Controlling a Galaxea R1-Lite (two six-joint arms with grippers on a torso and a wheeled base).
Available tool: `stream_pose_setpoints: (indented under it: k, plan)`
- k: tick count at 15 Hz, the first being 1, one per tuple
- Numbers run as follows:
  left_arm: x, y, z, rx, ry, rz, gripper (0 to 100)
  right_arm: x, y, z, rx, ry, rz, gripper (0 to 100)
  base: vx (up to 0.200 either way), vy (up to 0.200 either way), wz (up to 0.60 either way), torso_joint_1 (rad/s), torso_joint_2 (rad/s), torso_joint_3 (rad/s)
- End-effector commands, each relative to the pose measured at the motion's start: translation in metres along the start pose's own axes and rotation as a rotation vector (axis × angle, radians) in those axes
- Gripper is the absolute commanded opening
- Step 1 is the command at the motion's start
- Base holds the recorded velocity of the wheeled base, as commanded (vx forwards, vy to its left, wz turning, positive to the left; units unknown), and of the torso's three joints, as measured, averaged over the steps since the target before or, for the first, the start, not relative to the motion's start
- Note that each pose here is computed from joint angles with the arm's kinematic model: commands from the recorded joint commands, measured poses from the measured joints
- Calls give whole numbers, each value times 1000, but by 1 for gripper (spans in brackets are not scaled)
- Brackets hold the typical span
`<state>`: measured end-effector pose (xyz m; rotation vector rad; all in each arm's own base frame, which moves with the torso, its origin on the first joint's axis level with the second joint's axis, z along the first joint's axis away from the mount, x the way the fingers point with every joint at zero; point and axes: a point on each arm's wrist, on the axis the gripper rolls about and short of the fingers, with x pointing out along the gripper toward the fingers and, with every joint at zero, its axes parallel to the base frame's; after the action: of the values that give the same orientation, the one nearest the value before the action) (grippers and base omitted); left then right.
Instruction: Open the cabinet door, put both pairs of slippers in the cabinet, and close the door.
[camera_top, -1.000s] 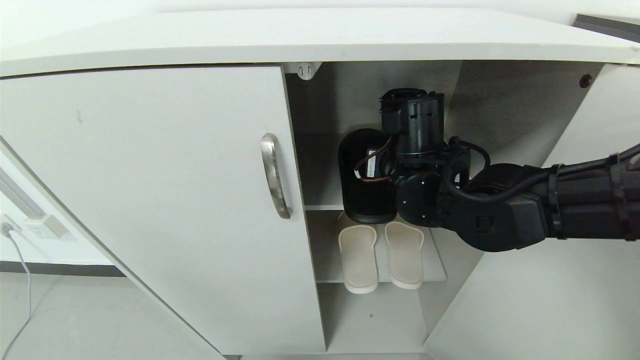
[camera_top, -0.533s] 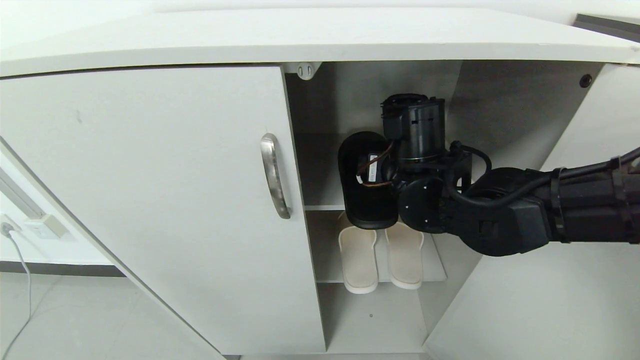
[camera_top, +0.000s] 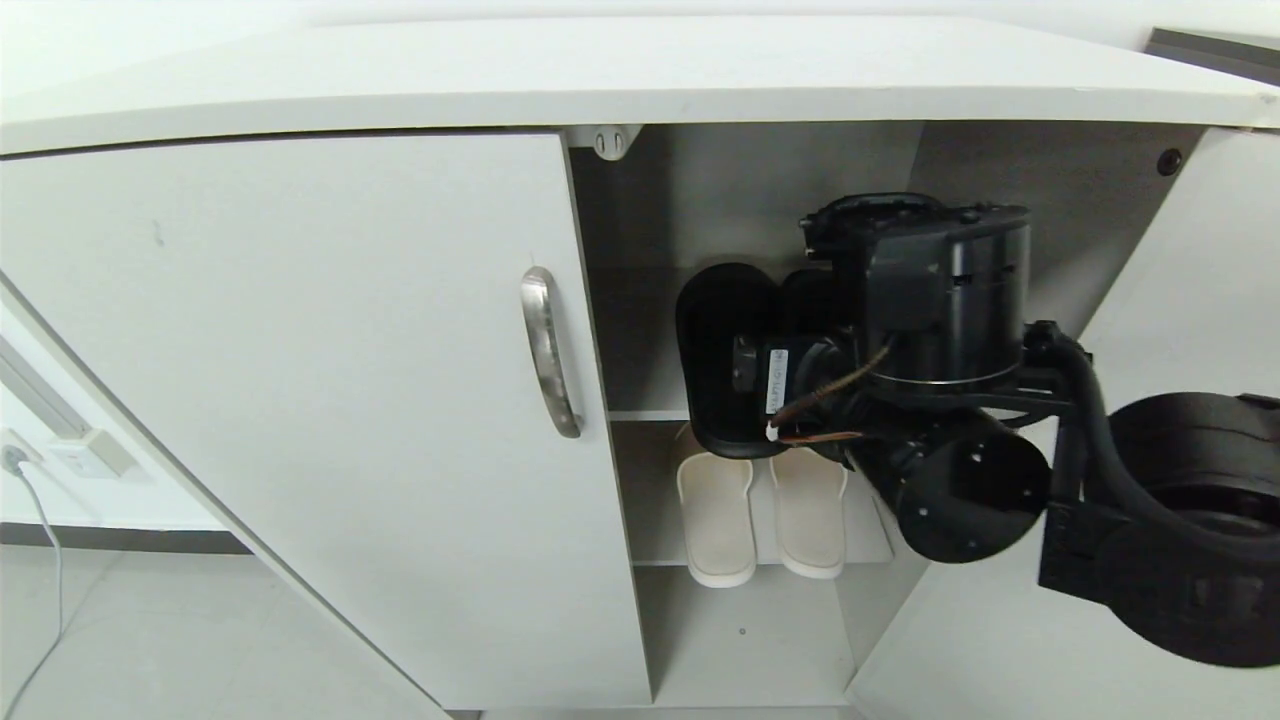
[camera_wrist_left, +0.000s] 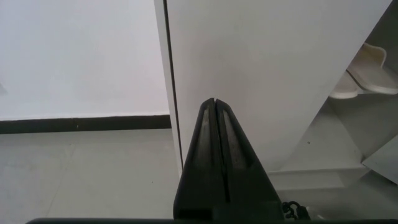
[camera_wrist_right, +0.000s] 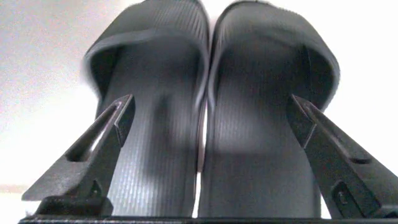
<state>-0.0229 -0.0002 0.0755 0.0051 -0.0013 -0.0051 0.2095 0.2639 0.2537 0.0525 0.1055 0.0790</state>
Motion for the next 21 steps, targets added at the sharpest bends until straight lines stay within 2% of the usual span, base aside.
stream_pose_setpoints:
  k: [1,3,4,7,15,21]
  plan:
    - [0,0,0,-1,1,2,0,-26,-16,5,20,-17,38,100,0,0,0,0,0,0]
    - [0,0,0,1,1,2,0,-40,-28,-5,18,-12,73,100,0,0,0,0,0,0]
    - [0,0,0,-1,1,2,0,-45,-30,-13,0,3,126,0,0,0,0,0,0,0]
    - [0,0,0,1,1,2,0,-52,-29,-16,-11,8,163,0,0,0,0,0,0,0]
    - [0,0,0,1,1,0,0,-53,-30,-20,-31,15,164,0,0,0,0,0,0,0]
    - [0,0,0,1,1,0,0,-53,-30,-25,-58,25,162,0,-200,0,0,3,3,2]
